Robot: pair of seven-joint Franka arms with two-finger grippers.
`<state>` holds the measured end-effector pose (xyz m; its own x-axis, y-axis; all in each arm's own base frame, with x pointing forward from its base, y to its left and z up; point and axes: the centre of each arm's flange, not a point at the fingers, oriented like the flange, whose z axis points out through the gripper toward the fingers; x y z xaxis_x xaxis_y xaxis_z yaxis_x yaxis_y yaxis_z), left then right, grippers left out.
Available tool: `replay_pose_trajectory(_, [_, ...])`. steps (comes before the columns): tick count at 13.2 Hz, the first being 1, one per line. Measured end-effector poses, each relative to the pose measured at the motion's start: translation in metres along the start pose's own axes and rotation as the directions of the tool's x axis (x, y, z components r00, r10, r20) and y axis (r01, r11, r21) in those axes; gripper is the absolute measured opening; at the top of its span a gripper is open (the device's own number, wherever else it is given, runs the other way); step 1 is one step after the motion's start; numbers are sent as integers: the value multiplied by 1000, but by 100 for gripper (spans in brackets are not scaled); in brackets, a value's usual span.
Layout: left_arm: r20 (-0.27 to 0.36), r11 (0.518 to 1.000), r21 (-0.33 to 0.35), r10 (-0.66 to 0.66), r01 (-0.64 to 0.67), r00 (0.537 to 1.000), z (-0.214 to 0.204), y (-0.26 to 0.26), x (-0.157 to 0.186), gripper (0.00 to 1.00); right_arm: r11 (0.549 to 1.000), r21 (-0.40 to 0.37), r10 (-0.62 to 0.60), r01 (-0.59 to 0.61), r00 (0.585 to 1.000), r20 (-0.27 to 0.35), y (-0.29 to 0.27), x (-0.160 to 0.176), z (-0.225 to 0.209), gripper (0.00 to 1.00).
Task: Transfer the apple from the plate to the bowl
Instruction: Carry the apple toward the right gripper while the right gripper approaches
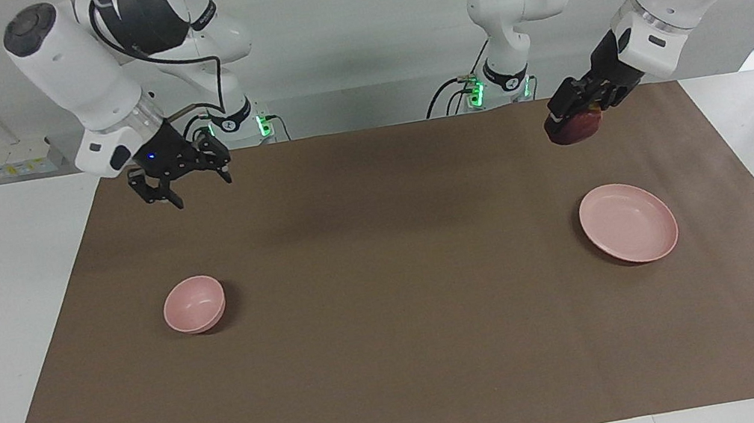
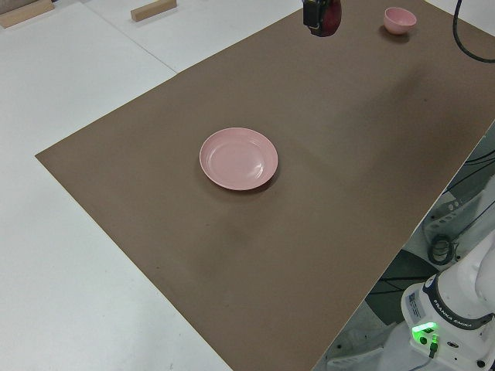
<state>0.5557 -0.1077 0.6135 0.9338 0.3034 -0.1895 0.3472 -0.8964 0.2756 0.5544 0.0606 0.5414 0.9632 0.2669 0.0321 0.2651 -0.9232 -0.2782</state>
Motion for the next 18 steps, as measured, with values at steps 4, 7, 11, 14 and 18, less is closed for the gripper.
replay_pose_trajectory(4, [63,948,-66,-308,312,949,-1,9,-4,74,975,224,20,-13,999,-27,-11,8,18,100])
replay_pose_trajectory(7, [168,875,-111,-451,472,876,2,22,-9,74,910,408,80,-68,997,-12,-19,19,42,100])
replay_pose_trajectory(11, [370,805,-129,-502,579,781,24,48,-22,74,743,658,197,-124,980,-38,-36,33,40,100])
replay_pose_trajectory(14, [497,780,-142,-477,610,725,43,60,-29,74,650,745,266,-151,963,-37,-49,39,49,100])
replay_pose_trajectory(18, [631,740,-184,-416,647,655,49,74,-38,74,477,858,329,-189,944,26,-89,43,61,100])
